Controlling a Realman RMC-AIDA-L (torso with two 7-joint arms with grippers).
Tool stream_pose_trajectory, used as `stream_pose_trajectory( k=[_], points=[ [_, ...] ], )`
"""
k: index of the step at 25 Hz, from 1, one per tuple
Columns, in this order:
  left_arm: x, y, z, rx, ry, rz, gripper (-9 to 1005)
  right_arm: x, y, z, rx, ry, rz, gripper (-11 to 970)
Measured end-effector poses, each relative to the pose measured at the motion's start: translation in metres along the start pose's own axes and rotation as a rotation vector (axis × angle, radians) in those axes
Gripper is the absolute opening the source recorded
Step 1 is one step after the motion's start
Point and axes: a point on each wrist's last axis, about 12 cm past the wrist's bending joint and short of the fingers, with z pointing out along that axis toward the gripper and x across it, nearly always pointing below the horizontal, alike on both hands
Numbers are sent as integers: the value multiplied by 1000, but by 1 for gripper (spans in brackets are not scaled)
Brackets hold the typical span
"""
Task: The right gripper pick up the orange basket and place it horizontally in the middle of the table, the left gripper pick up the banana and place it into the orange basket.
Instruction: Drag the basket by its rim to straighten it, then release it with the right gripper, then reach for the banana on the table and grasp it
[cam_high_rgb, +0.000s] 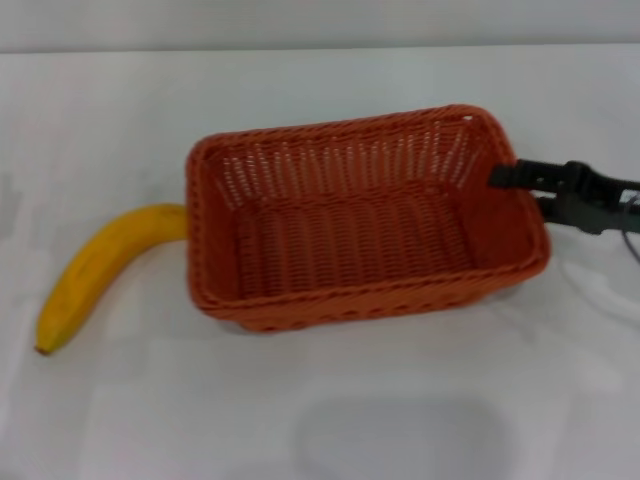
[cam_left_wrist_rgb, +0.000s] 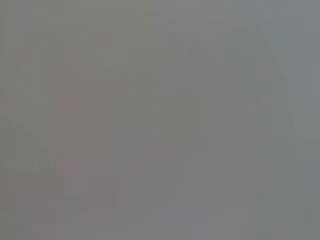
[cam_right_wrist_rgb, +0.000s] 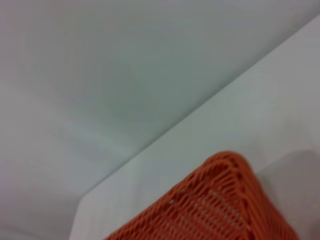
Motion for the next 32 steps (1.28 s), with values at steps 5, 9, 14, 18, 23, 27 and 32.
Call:
stream_pose_trajectory(
  k=[5, 9, 14, 18, 23, 27, 32],
  points=[
    [0, 2, -1, -3, 2, 4, 889, 15, 4, 1, -5, -14, -12, 648],
    [0, 1, 0, -2, 2, 4, 889, 8, -3, -15, 22, -99, -58, 657],
    [1, 3, -5, -46, 0, -14, 889, -6, -17, -32, 17, -253, -165, 656],
    [6, 2, -11, -100, 4, -117, 889, -10, -29, -38, 4, -384, -254, 656],
    [15, 12, -9, -87, 139, -316, 889, -4, -58, -58, 128, -652, -525, 655],
    [10, 37, -3, -27, 309, -460, 889, 2, -73, -69, 300, -815, -746, 654],
    [-17, 64, 15, 74, 533, -551, 889, 7, -81, -76, 514, -868, -1022, 654]
  ],
)
